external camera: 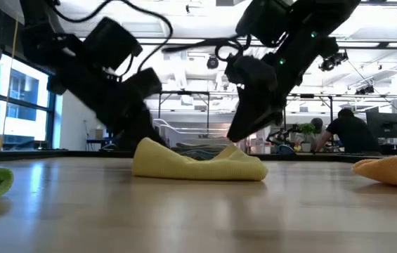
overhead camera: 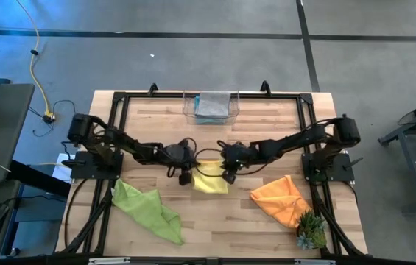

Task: Fold microfiber towels
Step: Fold the yellow towel

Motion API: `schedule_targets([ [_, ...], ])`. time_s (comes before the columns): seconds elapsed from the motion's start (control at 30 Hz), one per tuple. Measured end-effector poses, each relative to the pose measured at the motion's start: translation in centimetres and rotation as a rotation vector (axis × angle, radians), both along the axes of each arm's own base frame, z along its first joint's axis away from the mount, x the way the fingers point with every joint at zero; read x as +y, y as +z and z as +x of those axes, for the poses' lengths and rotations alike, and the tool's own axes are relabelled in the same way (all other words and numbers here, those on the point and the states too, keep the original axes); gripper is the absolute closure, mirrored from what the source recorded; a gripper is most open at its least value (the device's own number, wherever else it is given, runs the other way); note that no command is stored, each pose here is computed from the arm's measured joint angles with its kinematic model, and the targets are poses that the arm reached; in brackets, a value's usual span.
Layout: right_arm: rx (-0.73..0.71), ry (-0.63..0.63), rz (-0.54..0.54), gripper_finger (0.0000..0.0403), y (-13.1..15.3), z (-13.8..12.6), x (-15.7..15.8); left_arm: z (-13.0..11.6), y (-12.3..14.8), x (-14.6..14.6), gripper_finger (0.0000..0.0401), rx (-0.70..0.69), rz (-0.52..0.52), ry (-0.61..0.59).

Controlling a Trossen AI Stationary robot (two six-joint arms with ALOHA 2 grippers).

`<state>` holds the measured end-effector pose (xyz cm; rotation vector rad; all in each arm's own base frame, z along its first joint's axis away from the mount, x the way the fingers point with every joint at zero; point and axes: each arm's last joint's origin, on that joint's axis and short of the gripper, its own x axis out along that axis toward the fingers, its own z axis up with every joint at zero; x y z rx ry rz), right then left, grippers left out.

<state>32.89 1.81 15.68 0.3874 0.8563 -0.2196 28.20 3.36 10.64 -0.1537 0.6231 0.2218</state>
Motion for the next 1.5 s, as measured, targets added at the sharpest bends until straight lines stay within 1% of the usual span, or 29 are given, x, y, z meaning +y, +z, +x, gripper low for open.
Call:
schedule_targets([
  [0.1, -0.025, 0.023, 0.033, 0.0337, -1.0, 0.7, 0.7, -0.5, 1.4, 0.8, 0.0401, -0.016, 0.006, 0.026],
  [0.17, -0.002, 0.021, 0.042, 0.0357, -1.9, 0.9, 1.0, -0.9, 2.1, 1.1, 0.0401, -0.008, -0.004, 0.026],
  [0.23, 0.041, -0.004, 0.033, 0.0382, -2.7, 0.8, 0.6, -1.2, 2.9, 1.1, 0.0401, -0.011, 0.0, 0.004],
  [0.3, 0.06, -0.039, 0.011, 0.0397, -3.2, 0.8, -0.3, -1.5, 3.2, 0.9, 0.0401, 0.002, 0.017, -0.021],
  [0.4, 0.077, -0.052, -0.034, 0.0391, -3.3, 0.8, -2.3, -1.5, 2.7, 0.4, 0.0401, 0.041, 0.042, -0.06],
  [0.5, 0.051, 0.005, -0.117, 0.039, -3.1, 1.0, -4.4, -1.3, 1.5, 0.5, 0.0401, 0.091, 0.078, -0.079],
  [0.57, 0.001, 0.066, -0.158, 0.0394, -2.8, 1.3, -5.8, -1.2, 0.7, 0.9, 0.0401, 0.119, 0.118, -0.043],
  [0.63, -0.035, 0.102, -0.163, 0.0397, -2.7, 1.4, -6.9, -1.2, 0.2, 1.5, 0.0401, 0.141, 0.146, 0.016],
  [0.7, -0.052, 0.125, -0.15, 0.0397, -2.3, 1.5, -7.8, -1.3, -0.1, 2.1, 0.0401, 0.152, 0.149, 0.061],
  [0.77, -0.063, 0.134, -0.132, 0.0392, -1.4, 1.6, -8.1, -1.4, -0.2, 2.6, 0.0401, 0.156, 0.128, 0.082],
  [0.83, -0.062, 0.154, -0.111, 0.0385, -0.5, 1.5, -7.7, -1.4, -0.2, 2.8, 0.0401, 0.143, 0.079, 0.068],
  [0.9, -0.054, 0.178, -0.083, 0.0374, 0.1, 1.3, -6.7, -1.3, -0.8, 2.6, 0.0401, 0.15, 0.022, 0.03],
  [1.03, -0.042, 0.238, -0.014, 0.0356, 0.7, 1.2, -3.7, -0.6, -1.6, 1.5, 0.0401, 0.112, -0.026, -0.044],
  [1.13, -0.027, 0.263, 0.035, 0.0349, 0.2, 1.2, -1.1, 0.0, -2.0, 0.3, 0.0401, 0.073, -0.055, -0.078],
  [1.2, -0.017, 0.243, 0.028, 0.0348, 0.0, 1.2, 0.5, 0.2, -2.1, -0.5, 0.0401, 0.055, -0.091, -0.09],
  [1.27, -0.022, 0.228, 0.0, 0.0351, -0.1, 1.2, 1.9, 0.4, -2.3, -1.3, 0.0401, 0.035, -0.127, -0.096],
  [1.37, -0.012, 0.249, -0.02, 0.0364, -0.1, 1.0, 3.4, 0.8, -2.5, -2.9, 0.0401, -0.002, -0.178, -0.141],
  [1.43, 0.016, 0.259, -0.03, 0.0377, -0.5, 0.7, 4.0, 1.1, -2.6, -3.7, 0.0401, -0.007, -0.196, -0.185],
  [1.5, 0.044, 0.264, -0.05, 0.0391, -1.1, 0.2, 4.3, 1.0, -2.4, -4.0, 0.0401, -0.002, -0.189, -0.205],
])
